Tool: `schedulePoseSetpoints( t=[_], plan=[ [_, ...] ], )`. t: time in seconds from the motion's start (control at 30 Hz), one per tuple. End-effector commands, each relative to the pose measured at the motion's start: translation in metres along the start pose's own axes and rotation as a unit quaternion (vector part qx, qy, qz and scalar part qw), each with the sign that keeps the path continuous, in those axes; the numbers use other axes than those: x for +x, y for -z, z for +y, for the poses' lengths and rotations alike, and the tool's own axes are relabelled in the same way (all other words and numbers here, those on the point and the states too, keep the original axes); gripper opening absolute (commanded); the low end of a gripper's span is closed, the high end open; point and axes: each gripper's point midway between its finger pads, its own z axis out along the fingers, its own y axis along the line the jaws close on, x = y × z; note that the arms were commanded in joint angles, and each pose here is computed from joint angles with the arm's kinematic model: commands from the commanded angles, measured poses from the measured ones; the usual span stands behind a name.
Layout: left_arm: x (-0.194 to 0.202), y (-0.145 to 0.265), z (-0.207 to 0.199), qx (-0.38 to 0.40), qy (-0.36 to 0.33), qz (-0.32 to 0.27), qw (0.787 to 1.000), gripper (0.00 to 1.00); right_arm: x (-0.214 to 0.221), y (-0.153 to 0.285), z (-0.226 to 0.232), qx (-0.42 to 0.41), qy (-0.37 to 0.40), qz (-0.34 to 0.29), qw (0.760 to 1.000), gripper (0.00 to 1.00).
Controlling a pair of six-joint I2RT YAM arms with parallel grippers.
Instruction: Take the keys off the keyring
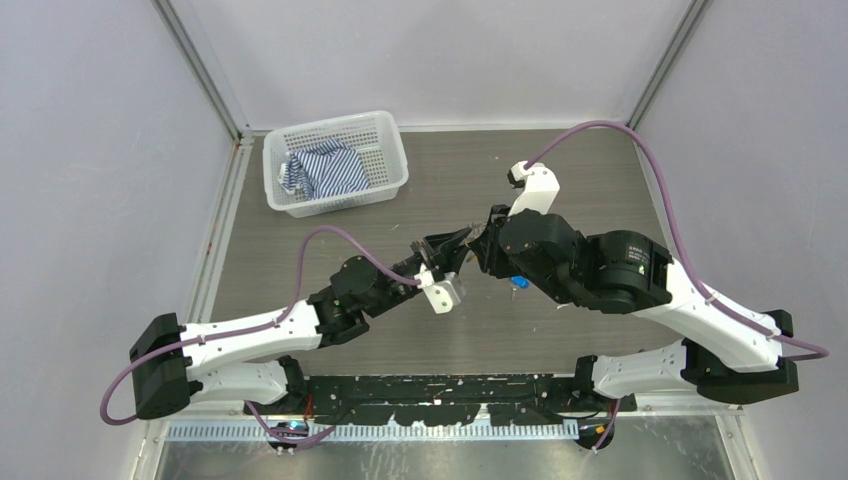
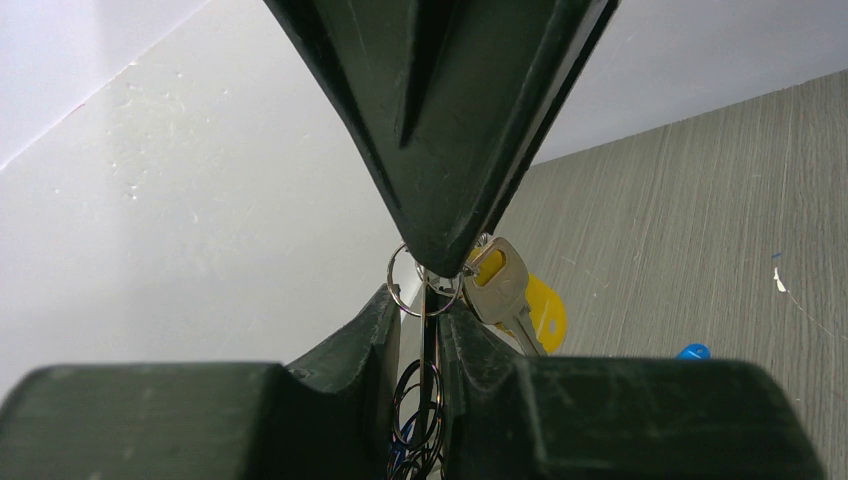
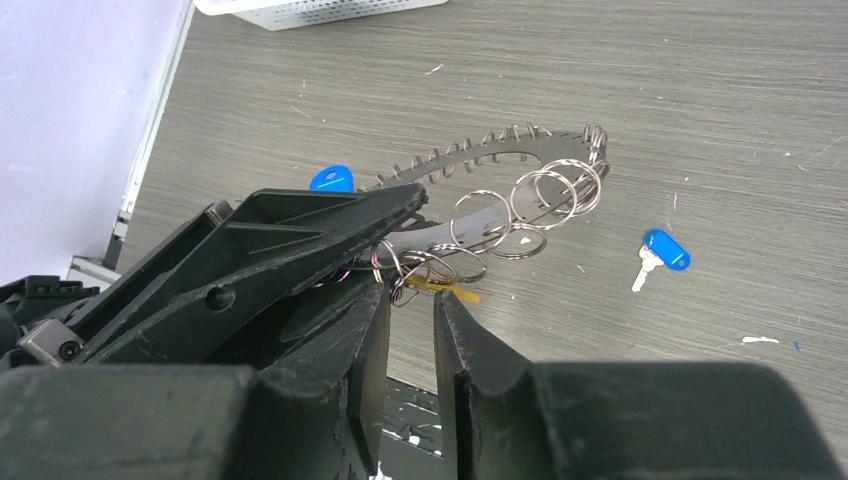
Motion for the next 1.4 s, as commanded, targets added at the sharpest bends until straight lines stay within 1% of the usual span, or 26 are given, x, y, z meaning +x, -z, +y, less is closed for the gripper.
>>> schedulePoseSetpoints(
  t=[0.0, 0.33, 0.43, 0.6, 0.7, 0.93, 1.23, 1.37],
  plan=[
    [-0.046, 0.0, 0.041, -0.055, -0.001, -0.067, 0.996, 0.0, -0.014, 0.003, 0.001, 0.001, -0.021, -0.019, 1.0, 0.27],
    [-0.045, 0.0, 0.041, -0.056, -0.001, -0.068, 0.996, 0.0, -0.015, 0.0, 0.0, 0.002, -0.017, -0.02, 1.0, 0.21],
    [-0.045, 0.0, 0.041, -0.055, 0.0, -0.068, 0.996, 0.0, -0.013, -0.001, 0.001, 0.002, -0.011, -0.018, 1.0, 0.18],
    [-0.045, 0.0, 0.041, -0.055, -0.001, -0.067, 0.996, 0.0, -0.015, 0.0, 0.002, 0.0, -0.01, -0.018, 1.0, 0.09],
    [-0.045, 0.0, 0.041, -0.055, -0.002, -0.068, 0.996, 0.0, -0.016, 0.001, 0.001, 0.001, -0.009, -0.02, 1.0, 0.01],
    [-0.041, 0.0, 0.038, -0.05, -0.004, -0.062, 0.997, 0.0, -0.025, 0.008, -0.004, -0.003, -0.011, -0.037, 0.999, 0.01],
    [-0.038, -0.002, 0.035, -0.045, -0.004, -0.057, 0.997, 0.0, -0.037, 0.018, -0.002, -0.032, -0.024, -0.065, 0.997, 0.01],
    [-0.039, -0.003, 0.036, -0.046, -0.005, -0.058, 0.997, 0.0, -0.037, 0.019, -0.002, -0.036, -0.021, -0.066, 0.997, 0.01]
  ],
)
